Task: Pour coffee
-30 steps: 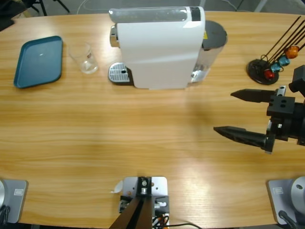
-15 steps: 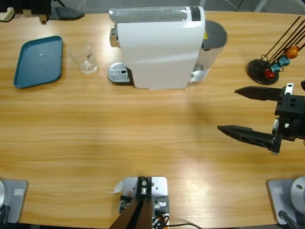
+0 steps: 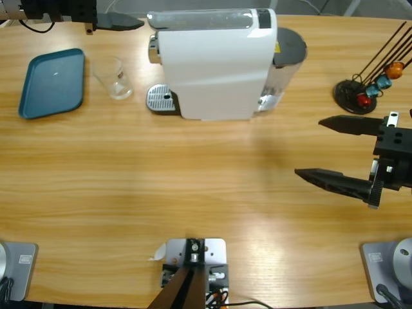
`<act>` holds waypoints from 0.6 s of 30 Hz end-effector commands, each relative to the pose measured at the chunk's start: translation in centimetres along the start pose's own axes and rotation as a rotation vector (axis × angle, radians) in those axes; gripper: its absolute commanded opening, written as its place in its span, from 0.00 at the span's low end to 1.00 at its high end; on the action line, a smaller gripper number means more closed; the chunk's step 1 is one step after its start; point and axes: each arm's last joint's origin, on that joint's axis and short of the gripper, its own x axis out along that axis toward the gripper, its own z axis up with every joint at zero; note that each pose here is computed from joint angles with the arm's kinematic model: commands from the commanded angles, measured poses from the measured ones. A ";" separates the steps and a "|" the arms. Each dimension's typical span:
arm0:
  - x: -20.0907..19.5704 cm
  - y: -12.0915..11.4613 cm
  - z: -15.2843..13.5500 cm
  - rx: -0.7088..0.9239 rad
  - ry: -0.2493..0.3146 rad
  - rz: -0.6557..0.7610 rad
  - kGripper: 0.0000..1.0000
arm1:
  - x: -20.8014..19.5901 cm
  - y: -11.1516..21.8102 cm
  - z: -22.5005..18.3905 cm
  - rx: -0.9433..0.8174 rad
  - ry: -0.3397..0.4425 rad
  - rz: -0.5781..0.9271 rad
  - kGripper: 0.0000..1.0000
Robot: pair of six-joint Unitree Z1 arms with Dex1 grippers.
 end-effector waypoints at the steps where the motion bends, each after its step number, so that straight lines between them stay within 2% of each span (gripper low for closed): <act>1: 1.4 1.9 0.4 -0.044 0.044 0.022 0.73 | -0.4 0.2 -1.3 -0.007 0.007 -0.009 1.00; 10: 2.1 2.6 0.6 -0.046 0.052 0.032 0.73 | -0.5 0.2 -1.3 -0.008 0.005 -0.009 1.00; 17: 2.2 2.3 0.9 -0.030 0.042 0.014 0.72 | -0.5 0.2 -1.3 -0.009 0.002 -0.011 1.00; 18: 2.2 2.2 0.9 -0.029 0.041 0.013 0.70 | -0.5 0.2 -1.3 -0.008 0.003 -0.010 1.00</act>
